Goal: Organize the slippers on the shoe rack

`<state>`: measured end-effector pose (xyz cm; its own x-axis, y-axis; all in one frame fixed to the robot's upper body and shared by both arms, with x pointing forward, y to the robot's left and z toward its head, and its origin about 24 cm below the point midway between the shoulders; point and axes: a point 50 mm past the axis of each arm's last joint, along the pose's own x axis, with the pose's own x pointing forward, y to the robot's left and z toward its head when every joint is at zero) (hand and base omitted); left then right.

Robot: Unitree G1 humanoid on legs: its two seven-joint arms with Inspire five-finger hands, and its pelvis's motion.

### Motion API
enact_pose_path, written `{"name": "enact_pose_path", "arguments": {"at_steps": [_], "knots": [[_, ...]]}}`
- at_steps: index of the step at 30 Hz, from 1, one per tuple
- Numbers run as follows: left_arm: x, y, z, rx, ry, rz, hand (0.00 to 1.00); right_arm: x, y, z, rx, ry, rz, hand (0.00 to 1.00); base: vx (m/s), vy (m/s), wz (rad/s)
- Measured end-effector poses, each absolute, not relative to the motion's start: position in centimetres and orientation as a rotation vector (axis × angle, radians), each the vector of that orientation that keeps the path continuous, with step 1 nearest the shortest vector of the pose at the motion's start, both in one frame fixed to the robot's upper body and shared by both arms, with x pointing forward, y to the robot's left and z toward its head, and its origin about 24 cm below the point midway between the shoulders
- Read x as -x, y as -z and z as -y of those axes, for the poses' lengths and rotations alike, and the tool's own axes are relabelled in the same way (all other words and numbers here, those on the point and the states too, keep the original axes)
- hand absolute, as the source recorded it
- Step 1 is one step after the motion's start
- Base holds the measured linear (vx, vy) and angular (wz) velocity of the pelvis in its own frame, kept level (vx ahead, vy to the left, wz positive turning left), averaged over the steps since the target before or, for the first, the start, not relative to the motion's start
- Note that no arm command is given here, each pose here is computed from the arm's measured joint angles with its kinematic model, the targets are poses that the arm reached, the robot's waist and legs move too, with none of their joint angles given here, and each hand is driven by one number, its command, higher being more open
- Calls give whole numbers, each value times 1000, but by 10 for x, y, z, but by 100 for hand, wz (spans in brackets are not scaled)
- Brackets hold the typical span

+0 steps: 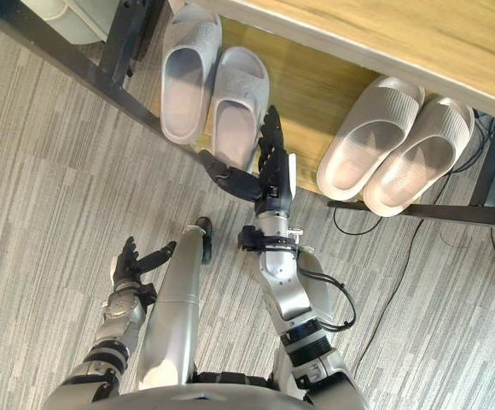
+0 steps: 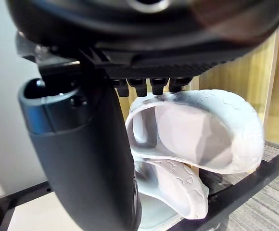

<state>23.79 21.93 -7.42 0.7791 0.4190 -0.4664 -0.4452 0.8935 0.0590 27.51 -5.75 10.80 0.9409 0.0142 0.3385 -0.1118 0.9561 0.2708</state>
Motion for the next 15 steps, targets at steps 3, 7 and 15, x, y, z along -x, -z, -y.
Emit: {"name": "enact_pose_path", "arguments": {"at_steps": [3, 7, 15], "knots": [[-238, 74, -219, 55, -468, -491, 100, -274, -108, 53, -296, -84, 336, 100, 0, 0, 0], [-238, 74, -219, 55, -470, -492, 100, -273, -108, 51, -295, -91, 334, 100, 0, 0, 0], [-238, 74, -219, 63, -473, -492, 100, -278, -114, 51, -290, -74, 339, 100, 0, 0, 0]]}}
